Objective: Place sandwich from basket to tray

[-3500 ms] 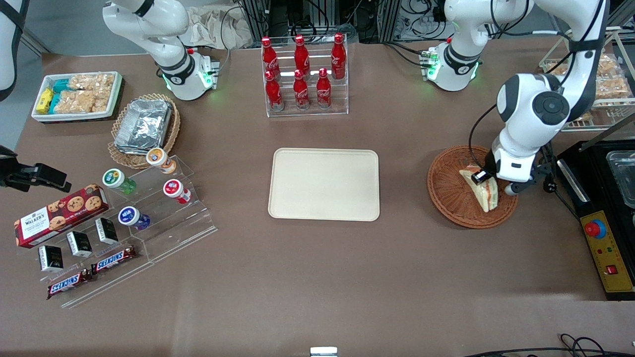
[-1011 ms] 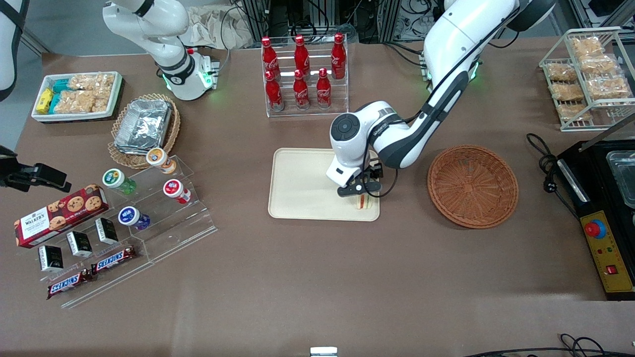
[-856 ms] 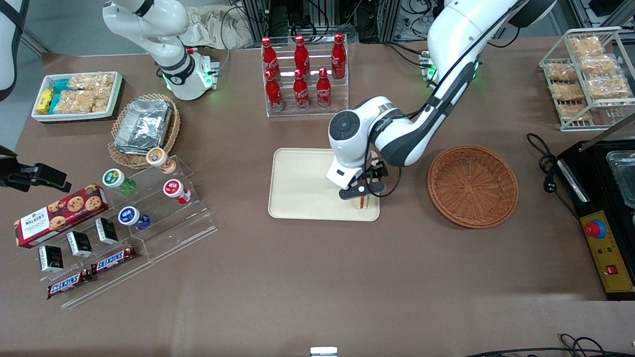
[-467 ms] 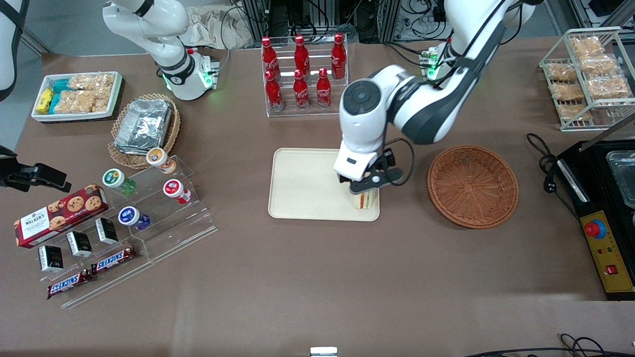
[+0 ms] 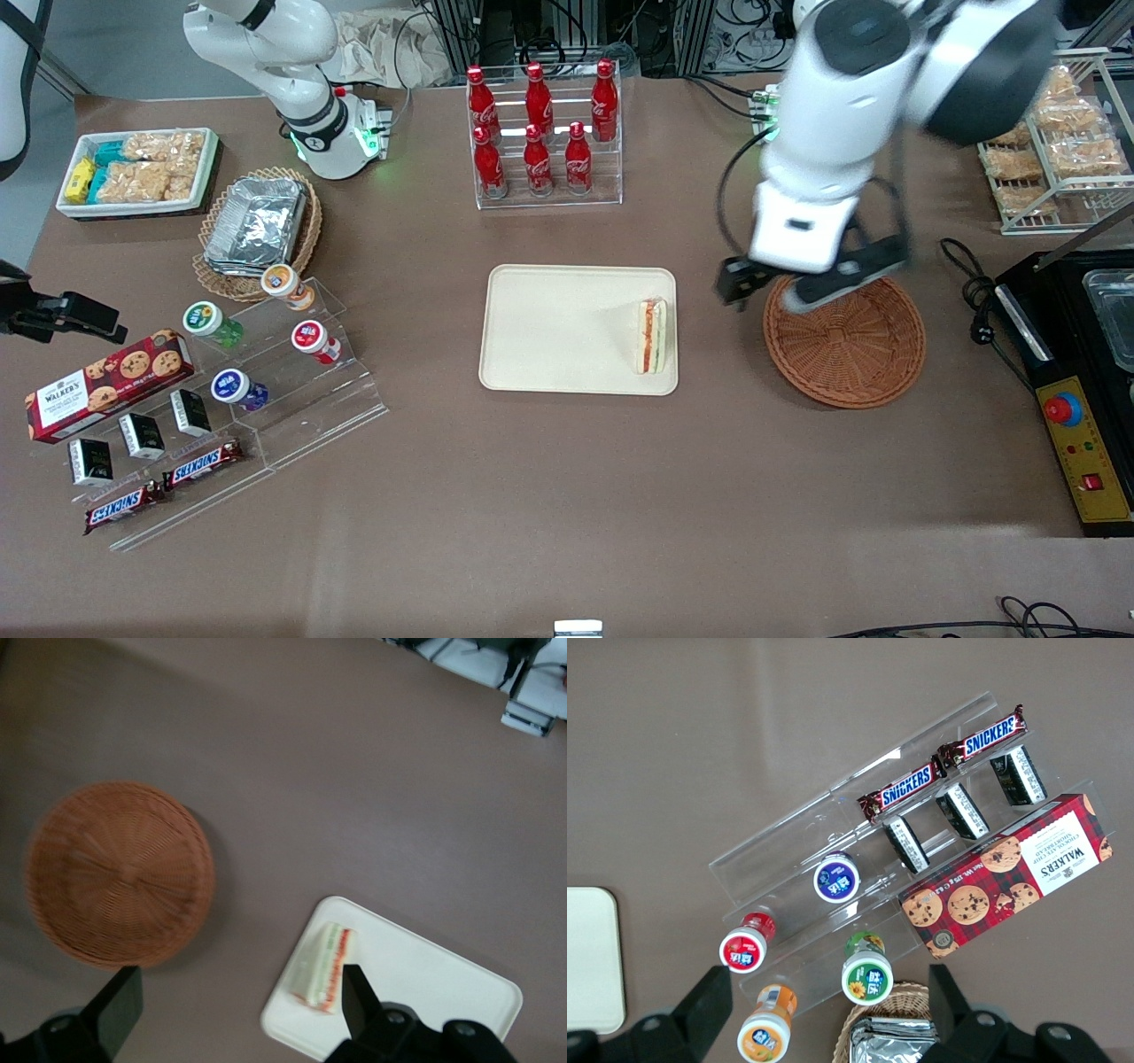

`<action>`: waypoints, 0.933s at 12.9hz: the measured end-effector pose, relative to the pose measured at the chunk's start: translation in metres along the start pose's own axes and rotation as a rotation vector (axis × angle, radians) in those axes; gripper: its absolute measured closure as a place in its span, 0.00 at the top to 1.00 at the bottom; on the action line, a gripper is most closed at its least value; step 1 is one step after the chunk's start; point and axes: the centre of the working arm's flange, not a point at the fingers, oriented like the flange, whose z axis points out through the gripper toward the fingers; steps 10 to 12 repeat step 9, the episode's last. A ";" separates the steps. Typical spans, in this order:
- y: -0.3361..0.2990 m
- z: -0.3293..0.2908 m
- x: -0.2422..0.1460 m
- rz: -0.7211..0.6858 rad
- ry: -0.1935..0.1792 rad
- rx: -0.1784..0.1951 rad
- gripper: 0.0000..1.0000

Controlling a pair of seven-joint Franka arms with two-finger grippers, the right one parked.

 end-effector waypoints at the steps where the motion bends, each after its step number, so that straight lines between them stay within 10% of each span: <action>1: -0.030 -0.015 0.016 0.045 -0.013 -0.002 1.00; 6: -0.167 -0.037 0.075 0.414 -0.117 -0.020 1.00; 12: -0.185 -0.036 0.085 0.482 -0.123 -0.054 1.00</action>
